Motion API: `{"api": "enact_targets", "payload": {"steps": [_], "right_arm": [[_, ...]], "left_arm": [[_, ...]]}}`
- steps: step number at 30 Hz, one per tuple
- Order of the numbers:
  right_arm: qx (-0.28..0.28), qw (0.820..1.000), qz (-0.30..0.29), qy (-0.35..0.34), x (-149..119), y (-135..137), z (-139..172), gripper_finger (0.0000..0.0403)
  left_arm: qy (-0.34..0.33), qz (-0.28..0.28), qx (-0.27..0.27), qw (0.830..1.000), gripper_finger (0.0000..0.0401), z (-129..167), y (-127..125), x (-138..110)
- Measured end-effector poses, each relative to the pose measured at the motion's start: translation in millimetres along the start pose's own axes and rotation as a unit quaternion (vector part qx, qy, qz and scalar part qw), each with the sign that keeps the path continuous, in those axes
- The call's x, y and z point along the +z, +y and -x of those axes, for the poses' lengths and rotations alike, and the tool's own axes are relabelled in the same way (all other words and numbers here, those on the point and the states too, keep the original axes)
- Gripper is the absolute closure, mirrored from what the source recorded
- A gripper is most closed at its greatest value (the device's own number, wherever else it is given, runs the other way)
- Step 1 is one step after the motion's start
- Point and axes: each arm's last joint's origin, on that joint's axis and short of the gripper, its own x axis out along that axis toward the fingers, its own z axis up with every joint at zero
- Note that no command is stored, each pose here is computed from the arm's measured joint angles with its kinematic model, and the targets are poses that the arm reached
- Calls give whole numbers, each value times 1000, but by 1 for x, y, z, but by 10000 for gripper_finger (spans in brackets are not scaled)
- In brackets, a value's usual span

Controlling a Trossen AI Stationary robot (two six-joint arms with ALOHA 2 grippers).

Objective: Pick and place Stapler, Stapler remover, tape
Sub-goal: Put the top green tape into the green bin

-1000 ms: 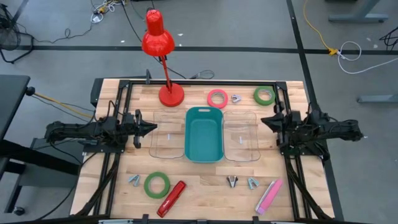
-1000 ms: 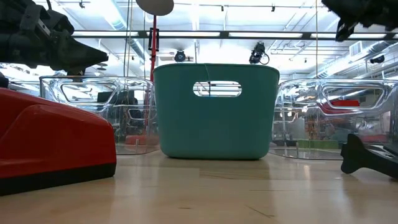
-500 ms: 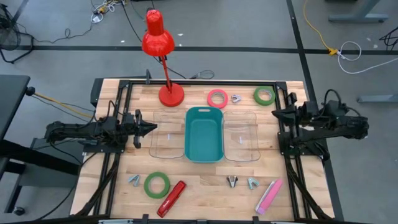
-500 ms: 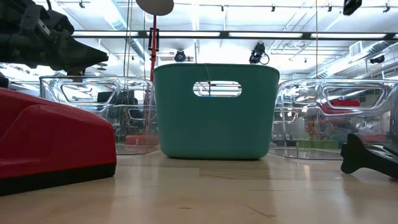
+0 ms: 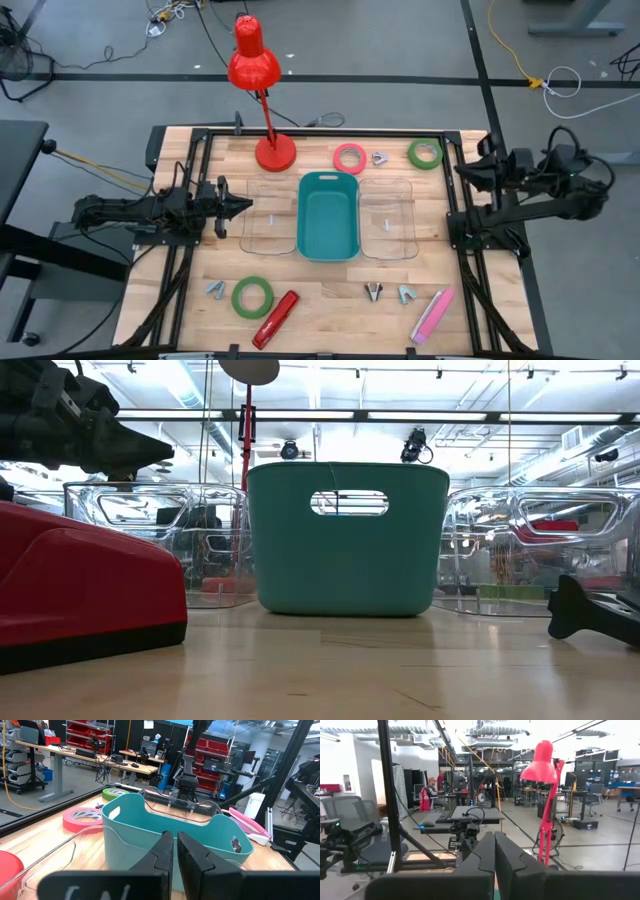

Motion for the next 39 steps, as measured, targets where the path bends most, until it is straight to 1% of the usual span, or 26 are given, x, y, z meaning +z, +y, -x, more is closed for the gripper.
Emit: {"api": "enact_targets", "payload": {"steps": [4, 17, 28, 33, 39], "right_arm": [[-7, 1000, 1, 3, 5, -1, -1, 401], [-7, 999, 6, 36, -1, 0, -4, 401], [-3, 999, 7, 43, -2, 1, -5, 401], [-2, 998, 10, 55, -5, 1, -4, 401], [-1, 996, 19, 90, -11, 1, -3, 401]], "left_arm": [[0, 0, 0, 1000, 373, 0, 0, 0], [0, 0, 0, 1000, 373, 0, 0, 0], [0, 0, 0, 1000, 373, 0, 0, 0], [0, 0, 0, 1000, 373, 0, 0, 0], [0, 0, 0, 1000, 373, 0, 0, 0]]}}
